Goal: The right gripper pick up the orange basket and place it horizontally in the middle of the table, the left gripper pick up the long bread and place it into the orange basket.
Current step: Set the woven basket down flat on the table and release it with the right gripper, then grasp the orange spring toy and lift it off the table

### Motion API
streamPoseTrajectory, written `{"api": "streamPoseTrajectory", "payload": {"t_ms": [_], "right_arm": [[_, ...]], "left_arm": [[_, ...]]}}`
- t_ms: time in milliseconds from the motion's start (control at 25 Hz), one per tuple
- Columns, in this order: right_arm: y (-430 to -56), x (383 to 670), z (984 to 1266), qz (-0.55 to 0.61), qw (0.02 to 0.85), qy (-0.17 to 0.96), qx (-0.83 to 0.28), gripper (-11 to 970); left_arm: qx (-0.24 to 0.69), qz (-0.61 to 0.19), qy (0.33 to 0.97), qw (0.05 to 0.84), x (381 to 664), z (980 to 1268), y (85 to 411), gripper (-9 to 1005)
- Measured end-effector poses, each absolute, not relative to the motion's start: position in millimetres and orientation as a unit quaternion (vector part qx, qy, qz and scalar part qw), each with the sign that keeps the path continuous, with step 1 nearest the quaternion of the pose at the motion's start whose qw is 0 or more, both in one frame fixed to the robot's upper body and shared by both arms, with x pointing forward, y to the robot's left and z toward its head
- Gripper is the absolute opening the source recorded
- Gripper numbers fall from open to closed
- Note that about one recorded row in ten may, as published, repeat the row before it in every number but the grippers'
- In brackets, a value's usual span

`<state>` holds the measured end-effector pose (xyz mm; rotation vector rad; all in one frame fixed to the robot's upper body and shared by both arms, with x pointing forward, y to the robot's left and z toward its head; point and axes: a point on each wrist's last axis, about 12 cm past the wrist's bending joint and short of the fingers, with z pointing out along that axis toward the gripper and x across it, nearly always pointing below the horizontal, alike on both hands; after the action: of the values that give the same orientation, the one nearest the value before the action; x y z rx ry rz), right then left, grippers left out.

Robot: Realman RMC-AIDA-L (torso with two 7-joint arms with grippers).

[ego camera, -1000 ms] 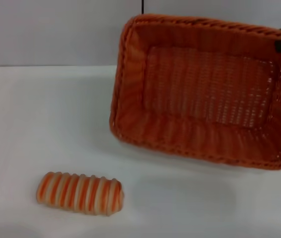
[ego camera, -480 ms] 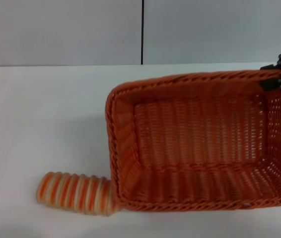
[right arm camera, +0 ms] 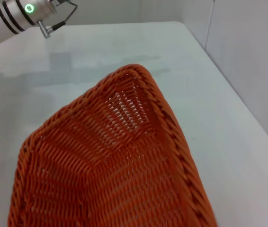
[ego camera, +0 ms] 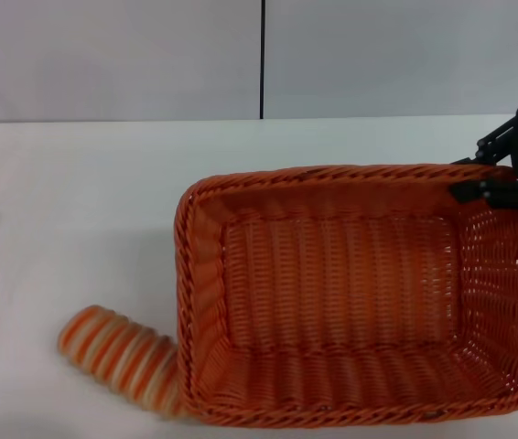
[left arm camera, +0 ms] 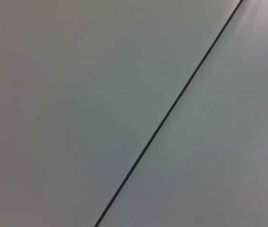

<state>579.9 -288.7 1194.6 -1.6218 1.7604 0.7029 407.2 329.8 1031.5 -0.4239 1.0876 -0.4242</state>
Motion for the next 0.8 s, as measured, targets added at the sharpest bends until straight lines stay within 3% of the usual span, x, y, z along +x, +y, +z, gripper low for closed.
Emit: {"api": "streamPoseTrajectory", "payload": {"t_ms": [240,480,800], "right_arm": [[-283,588,1190,0.266,0.324,0.672,-0.611,168],[-283,594,1188,0.249,0.347,0.683,-0.593,236],[-317,602,1195,0.211,0.449,0.699,-0.515,451]], "left_arm": [[-0.199,-0.199,0.511,0.812,408,1031,329,833],[-0.197,-0.203,0.513,0.811,408,1031,328,833],[-0.195,-0.202,0.514,0.81,408,1031,329,833]]}}
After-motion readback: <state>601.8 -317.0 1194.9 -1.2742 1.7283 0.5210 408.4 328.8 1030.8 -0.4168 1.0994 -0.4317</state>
